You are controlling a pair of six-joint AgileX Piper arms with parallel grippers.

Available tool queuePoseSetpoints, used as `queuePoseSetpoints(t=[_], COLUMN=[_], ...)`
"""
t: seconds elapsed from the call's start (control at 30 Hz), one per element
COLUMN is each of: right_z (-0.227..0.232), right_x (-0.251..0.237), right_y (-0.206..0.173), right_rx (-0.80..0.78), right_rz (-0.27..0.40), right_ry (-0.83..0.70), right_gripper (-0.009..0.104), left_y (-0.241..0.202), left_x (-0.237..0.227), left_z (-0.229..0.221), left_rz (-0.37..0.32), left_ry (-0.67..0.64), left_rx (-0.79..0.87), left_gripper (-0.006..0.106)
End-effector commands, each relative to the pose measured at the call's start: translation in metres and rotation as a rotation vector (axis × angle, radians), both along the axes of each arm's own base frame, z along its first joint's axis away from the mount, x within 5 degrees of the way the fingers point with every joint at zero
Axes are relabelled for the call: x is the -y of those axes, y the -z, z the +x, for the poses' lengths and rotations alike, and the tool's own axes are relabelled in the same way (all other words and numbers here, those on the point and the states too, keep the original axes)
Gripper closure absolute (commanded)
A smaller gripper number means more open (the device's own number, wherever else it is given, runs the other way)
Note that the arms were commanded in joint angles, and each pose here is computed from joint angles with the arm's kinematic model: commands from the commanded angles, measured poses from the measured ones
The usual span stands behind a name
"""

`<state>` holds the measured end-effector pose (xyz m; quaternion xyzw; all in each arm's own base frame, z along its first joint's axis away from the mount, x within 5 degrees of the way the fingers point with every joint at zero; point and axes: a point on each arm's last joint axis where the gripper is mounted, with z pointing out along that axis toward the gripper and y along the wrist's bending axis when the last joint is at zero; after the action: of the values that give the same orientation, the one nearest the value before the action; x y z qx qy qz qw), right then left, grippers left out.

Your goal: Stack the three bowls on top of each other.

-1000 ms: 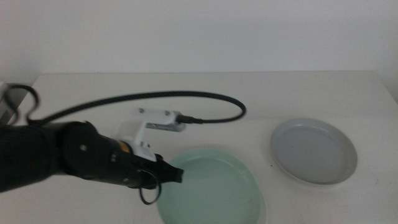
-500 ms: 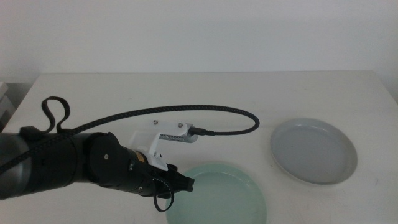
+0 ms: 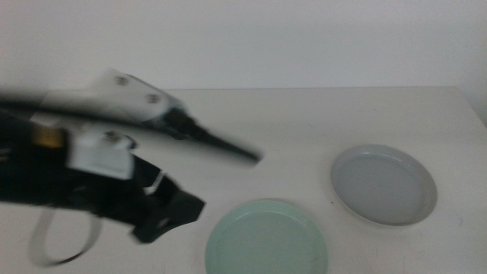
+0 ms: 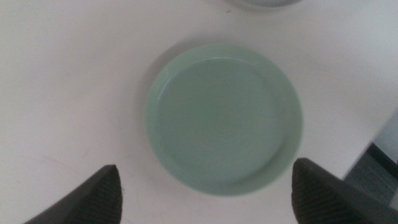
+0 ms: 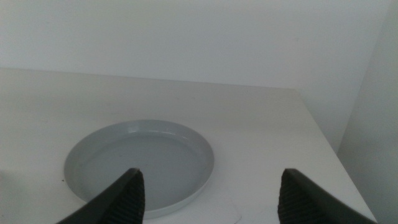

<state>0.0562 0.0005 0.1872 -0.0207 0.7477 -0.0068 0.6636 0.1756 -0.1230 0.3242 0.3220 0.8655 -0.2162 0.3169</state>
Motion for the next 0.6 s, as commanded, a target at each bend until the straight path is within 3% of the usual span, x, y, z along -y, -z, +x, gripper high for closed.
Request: queuePoseSetpoints(t=[0.0,0.3,0.57], right_z=[-0.002,-0.002,-0.002], right_x=[0.0,0.0,0.0], right_y=[-0.01,-0.01,-0.01], right_rx=[0.109,0.109,0.109], right_rz=[-0.009,-0.009,-0.009], right_ry=[0.002,0.002,0.002], right_gripper=[0.041,0.041,0.041], left_y=[-0.032,-0.069,-0.074], left_x=[-0.013,-0.058,-0.064], left_z=[-0.023,-0.094,-0.104], left_rz=[-0.052,-0.102,-0.123], left_ry=[0.016,-0.085,-0.098], left_rx=[0.109,0.32,0.361], left_gripper=[-0.005,-0.005,-0.005])
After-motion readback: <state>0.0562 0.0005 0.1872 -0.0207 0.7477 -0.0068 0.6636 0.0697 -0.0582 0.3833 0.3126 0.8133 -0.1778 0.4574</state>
